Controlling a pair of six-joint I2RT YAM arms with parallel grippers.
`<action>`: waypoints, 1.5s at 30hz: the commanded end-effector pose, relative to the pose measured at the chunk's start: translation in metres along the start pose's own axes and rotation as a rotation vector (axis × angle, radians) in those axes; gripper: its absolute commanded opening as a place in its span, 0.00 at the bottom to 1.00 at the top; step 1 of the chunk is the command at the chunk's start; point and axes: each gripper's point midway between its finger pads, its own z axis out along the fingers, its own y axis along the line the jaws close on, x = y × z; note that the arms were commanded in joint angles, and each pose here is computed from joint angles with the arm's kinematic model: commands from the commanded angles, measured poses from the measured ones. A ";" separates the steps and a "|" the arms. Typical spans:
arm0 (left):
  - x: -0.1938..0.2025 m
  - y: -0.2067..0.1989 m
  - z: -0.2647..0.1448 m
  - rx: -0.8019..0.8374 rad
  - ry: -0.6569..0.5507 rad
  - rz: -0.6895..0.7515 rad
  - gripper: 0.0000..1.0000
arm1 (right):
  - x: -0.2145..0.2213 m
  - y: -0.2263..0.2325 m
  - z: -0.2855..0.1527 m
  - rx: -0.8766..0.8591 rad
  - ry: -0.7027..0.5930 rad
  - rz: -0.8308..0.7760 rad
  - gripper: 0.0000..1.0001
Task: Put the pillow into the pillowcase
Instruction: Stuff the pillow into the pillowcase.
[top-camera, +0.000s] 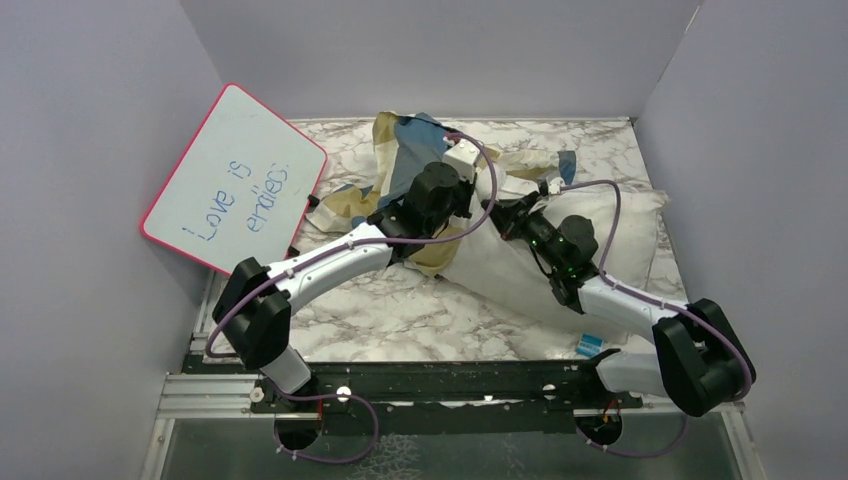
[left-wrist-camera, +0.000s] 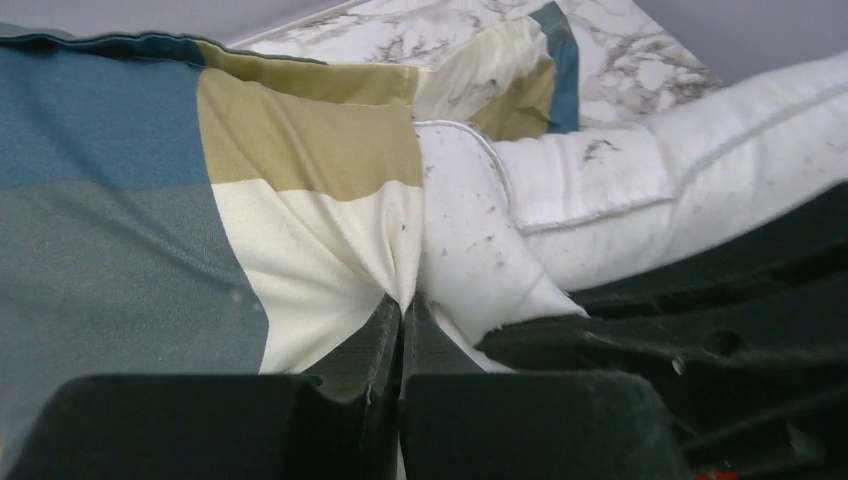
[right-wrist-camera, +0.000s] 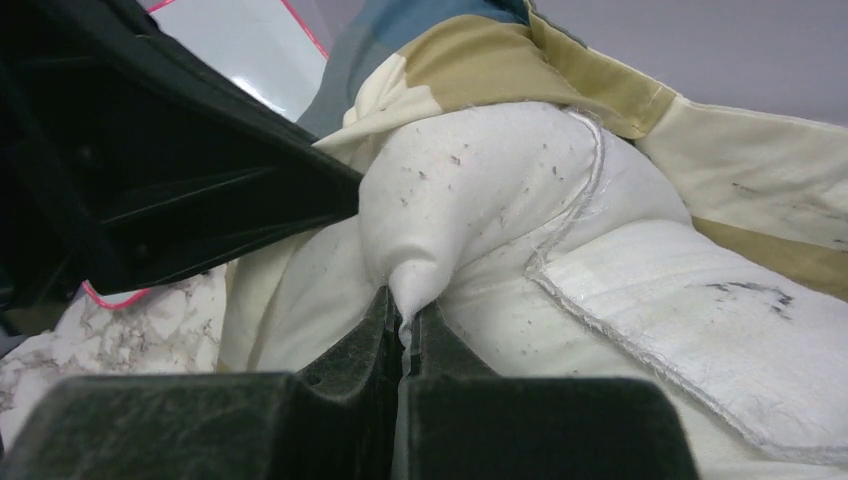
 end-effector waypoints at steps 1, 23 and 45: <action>-0.029 -0.066 -0.035 0.331 -0.133 -0.082 0.00 | 0.069 0.014 -0.011 -0.033 0.220 0.123 0.00; -0.068 -0.053 -0.016 0.193 -0.251 -0.138 0.14 | 0.081 0.027 -0.006 -0.063 0.253 0.143 0.00; -0.007 -0.080 -0.041 0.276 -0.101 -0.205 0.12 | 0.065 0.026 0.009 -0.031 0.173 0.232 0.00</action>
